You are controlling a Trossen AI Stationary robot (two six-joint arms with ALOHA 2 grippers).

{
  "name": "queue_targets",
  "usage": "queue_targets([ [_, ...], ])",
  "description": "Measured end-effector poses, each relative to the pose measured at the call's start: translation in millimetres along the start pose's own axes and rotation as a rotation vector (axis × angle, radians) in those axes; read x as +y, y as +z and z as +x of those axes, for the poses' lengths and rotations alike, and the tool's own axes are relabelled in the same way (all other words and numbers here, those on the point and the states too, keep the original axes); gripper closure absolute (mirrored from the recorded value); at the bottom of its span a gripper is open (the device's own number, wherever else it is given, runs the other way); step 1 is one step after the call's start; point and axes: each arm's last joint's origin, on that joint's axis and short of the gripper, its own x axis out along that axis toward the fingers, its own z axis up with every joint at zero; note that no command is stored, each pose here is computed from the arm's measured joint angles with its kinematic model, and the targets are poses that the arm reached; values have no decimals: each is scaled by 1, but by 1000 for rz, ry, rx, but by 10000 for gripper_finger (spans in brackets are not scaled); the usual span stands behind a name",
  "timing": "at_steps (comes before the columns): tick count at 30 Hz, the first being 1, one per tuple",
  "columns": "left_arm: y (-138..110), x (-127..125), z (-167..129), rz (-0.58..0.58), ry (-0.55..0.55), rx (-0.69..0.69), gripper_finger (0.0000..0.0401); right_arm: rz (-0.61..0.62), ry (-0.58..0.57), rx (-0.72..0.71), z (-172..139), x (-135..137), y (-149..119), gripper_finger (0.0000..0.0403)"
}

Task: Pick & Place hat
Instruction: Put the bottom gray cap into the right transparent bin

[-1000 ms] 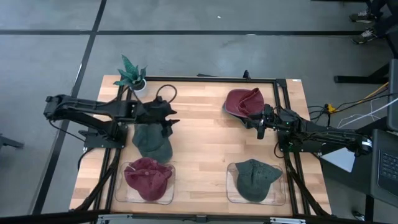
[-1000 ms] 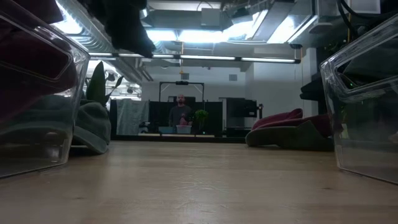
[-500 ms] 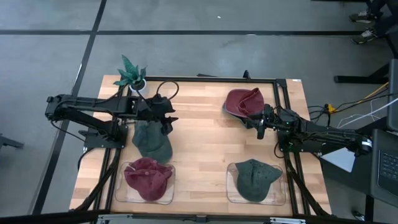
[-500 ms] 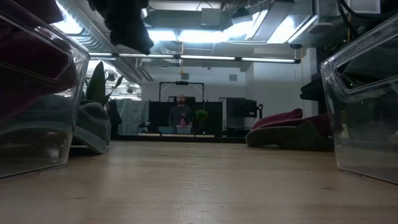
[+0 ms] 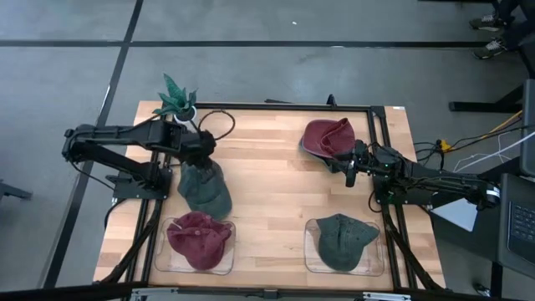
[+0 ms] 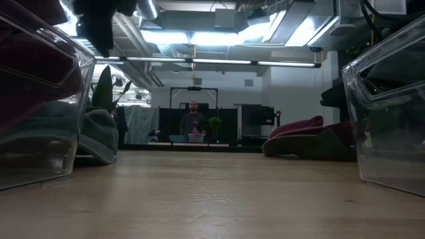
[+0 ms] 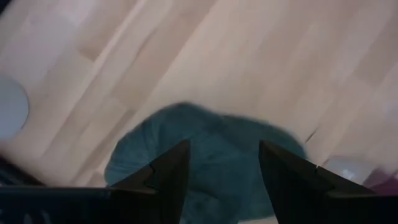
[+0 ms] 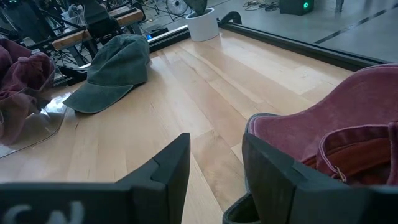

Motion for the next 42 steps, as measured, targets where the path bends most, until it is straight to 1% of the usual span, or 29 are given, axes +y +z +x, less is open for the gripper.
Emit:
queue_targets([
  [8, 11, -13, 35, 145, 83, 144, 216, 2, 0, 0, 0, 0, 0, 256],
  [10, 11, -14, 40, 150, 107, 176, 214, 0, 0, 0, 0, 0, 0, 256],
  [16, 2, -5, 39, 151, 261, 253, 199, 1, 0, 0, 0, 0, 0, 256],
  [19, -3, -2, 36, 141, 300, 293, 187, 1, 0, 0, 0, 0, 0, 256],
  [21, -6, -3, 33, 159, 305, 295, 178, 0, 0, 1, 0, 0, 0, 256],
  [26, -18, -4, 27, 203, 268, 267, 154, 0, 0, 2, 0, 0, 0, 256],
  [30, -30, 1, 31, 139, 258, 299, 131, 0, 0, 2, 0, 0, 0, 256],
  [33, -35, 4, 37, 161, 280, 283, 118, 2, 0, 2, 0, 0, 0, 256],
  [37, -36, 6, 46, 208, 304, 242, 111, 1, 0, 2, 0, 0, 0, 256],
  [42, -40, 6, 58, 214, 302, 237, 111, 0, 0, 2, 0, 0, 0, 256],
])
